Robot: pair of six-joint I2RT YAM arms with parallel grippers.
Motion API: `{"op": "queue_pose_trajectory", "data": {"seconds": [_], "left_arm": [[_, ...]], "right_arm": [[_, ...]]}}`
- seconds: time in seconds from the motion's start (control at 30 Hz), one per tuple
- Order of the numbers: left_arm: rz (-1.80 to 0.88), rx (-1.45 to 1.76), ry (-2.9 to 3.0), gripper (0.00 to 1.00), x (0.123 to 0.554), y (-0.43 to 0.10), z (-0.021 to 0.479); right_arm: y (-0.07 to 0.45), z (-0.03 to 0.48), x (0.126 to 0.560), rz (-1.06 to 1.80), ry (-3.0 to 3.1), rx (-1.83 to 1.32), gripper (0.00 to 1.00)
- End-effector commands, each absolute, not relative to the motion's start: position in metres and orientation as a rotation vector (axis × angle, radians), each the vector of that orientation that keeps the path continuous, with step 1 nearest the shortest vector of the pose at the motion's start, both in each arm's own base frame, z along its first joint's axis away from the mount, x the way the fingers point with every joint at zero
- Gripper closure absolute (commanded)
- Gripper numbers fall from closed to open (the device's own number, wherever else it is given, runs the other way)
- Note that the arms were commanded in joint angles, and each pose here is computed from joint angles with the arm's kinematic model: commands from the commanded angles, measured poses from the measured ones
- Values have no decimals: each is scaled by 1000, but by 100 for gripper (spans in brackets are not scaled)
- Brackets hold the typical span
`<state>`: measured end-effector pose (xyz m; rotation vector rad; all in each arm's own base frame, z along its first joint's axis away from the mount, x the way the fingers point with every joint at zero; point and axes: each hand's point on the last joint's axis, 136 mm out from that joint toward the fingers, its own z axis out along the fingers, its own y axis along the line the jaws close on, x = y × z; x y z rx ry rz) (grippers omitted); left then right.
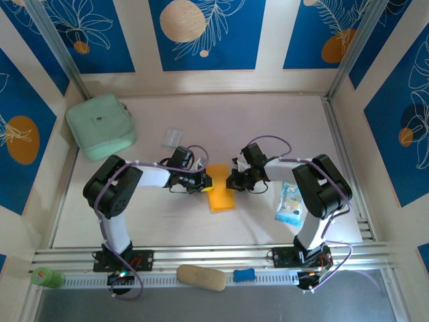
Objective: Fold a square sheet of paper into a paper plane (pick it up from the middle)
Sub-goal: First fold the square sheet of paper in half at the center of the table.
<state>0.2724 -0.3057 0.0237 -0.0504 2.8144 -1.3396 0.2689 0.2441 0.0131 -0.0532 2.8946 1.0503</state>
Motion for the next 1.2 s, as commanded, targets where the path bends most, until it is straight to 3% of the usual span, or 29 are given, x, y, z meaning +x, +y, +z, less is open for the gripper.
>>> {"op": "queue_pose_trajectory", "data": {"seconds": [0.0,0.23,0.57,0.77,1.17], "left_arm": [[-1160,-20,2946,100,253,-285,-11],[-965,41,2995,100,248,-265,-16],[-1285,83,2799,100,259,-314,59],[-1330,58,2839,100,246,-321,38],[-1024,94,3015,100,214,-276,-15]], "right_arm": [[213,-22,238,838,3074,49,100],[213,-22,237,836,3070,50,100],[213,-21,239,832,3062,54,100],[212,-21,238,828,3066,56,100],[211,-21,238,824,3065,55,100]]}}
